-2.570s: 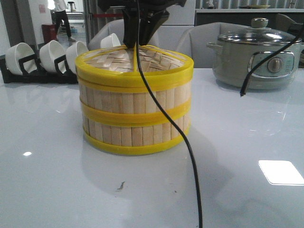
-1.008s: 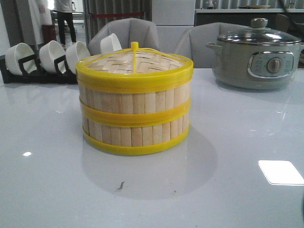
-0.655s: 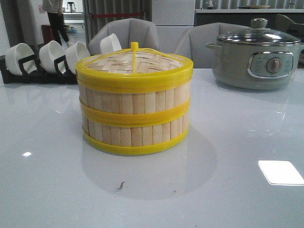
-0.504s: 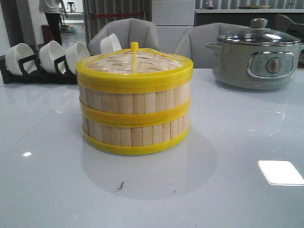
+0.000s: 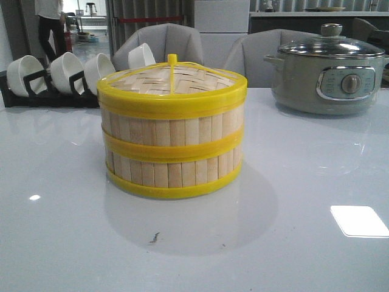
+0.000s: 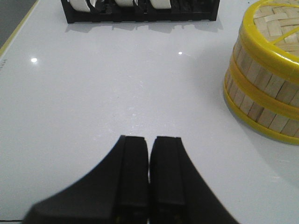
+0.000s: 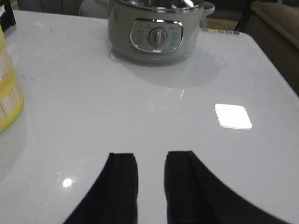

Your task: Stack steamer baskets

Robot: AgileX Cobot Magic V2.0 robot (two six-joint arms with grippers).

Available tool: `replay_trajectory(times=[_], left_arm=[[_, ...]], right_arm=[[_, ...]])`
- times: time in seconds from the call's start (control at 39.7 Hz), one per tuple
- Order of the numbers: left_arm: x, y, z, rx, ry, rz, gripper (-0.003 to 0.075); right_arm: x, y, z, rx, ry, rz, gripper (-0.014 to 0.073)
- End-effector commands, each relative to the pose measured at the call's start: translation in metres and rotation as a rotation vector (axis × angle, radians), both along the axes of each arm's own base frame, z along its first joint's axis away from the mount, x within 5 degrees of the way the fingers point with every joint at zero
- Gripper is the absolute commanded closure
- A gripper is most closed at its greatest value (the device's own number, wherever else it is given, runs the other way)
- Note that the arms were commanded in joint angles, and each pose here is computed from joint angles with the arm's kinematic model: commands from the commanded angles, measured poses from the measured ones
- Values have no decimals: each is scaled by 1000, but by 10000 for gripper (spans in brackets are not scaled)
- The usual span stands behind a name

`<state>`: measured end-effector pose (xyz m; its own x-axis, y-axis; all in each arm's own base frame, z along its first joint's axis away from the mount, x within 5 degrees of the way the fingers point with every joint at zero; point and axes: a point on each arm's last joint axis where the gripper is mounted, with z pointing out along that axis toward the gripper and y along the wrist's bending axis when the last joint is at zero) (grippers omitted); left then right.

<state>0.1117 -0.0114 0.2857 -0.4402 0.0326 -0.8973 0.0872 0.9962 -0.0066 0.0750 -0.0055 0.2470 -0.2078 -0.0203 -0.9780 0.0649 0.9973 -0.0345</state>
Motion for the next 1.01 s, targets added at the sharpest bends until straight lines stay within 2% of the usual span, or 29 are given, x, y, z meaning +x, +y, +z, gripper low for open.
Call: replay_trajectory(times=[0.0,0.1,0.18,0.2,0.25,0.98], left_arm=[[3,-2,16,-25,-103,-9,636],[3,-2,16,-25,-103,-9,636],[3,-2,16,-25,-103,-9,636],[3,-2,16,-25,-103,-9,636],[3,-2,16,-25,-103,-9,636],[3,-2,16,-25,-103,-9,636]], right_arm=[[-3,0,19,-21,-178,-3,319],[-5,0,20,-22,-189,-2,412],[-5,0,20,-22,-189,-2,563],[-5,0,20,-22,-189,-2,581],[-5,0,20,-22,-189,-2,554],[-5,0,20,-22,-189,-2,554]])
